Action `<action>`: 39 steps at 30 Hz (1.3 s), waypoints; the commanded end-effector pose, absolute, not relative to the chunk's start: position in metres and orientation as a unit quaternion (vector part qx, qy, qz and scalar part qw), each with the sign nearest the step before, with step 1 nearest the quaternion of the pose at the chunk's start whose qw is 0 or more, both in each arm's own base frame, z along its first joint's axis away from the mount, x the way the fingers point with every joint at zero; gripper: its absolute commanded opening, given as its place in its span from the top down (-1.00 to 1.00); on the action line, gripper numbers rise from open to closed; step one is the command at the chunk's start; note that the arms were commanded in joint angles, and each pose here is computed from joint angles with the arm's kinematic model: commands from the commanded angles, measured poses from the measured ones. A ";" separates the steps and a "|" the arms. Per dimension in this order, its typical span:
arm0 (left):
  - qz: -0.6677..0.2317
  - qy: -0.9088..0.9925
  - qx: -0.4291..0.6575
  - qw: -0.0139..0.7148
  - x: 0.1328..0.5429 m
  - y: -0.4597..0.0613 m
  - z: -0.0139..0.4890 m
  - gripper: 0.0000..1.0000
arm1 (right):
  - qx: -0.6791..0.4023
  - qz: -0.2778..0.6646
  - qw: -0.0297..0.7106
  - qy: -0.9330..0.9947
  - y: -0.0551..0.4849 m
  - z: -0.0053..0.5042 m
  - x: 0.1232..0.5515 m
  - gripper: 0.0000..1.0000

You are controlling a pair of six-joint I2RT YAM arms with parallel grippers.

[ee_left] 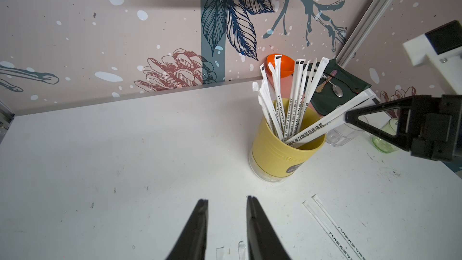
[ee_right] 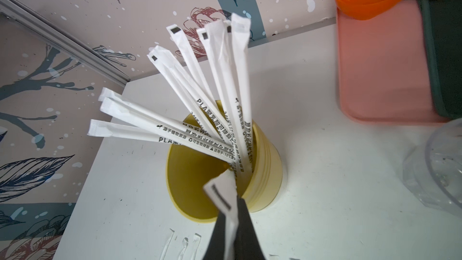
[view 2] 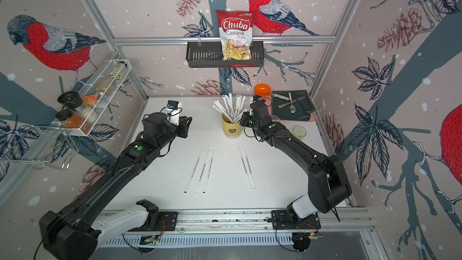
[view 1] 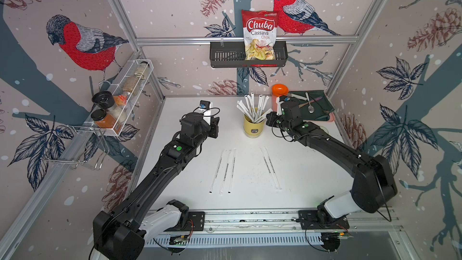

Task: Take the straws out of the storage container
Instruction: Pick up the straw from the container.

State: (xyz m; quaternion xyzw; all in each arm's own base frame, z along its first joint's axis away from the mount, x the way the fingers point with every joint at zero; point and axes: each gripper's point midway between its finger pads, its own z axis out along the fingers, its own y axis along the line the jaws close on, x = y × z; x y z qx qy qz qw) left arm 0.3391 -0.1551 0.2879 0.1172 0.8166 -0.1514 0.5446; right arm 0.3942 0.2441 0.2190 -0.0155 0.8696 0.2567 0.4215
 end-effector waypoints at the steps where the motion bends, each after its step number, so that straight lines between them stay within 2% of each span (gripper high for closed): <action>1: -0.156 0.806 0.121 0.558 0.341 -0.157 0.297 0.39 | -0.025 0.260 0.424 0.867 0.247 0.231 0.390 0.91; 9: -0.156 0.805 0.121 0.559 0.340 -0.156 0.298 0.39 | -0.039 0.245 0.416 0.875 0.244 0.242 0.384 0.92; 17: -0.158 0.802 0.120 0.563 0.338 -0.156 0.302 0.40 | -0.089 0.202 0.420 0.880 0.243 0.286 0.373 1.00; 23: -0.160 0.800 0.118 0.567 0.337 -0.155 0.305 0.39 | -0.130 0.169 0.425 0.880 0.230 0.342 0.342 1.00; 27: -0.164 0.799 0.118 0.567 0.336 -0.156 0.306 0.39 | -0.153 0.172 0.394 0.890 0.218 0.367 0.310 1.00; 33: -0.172 0.798 0.117 0.566 0.334 -0.157 0.308 0.39 | -0.168 0.183 0.290 0.924 0.207 0.349 0.262 1.00; 39: -0.190 0.799 0.123 0.557 0.332 -0.164 0.306 0.39 | -0.147 0.114 0.183 0.965 0.180 0.267 0.233 1.00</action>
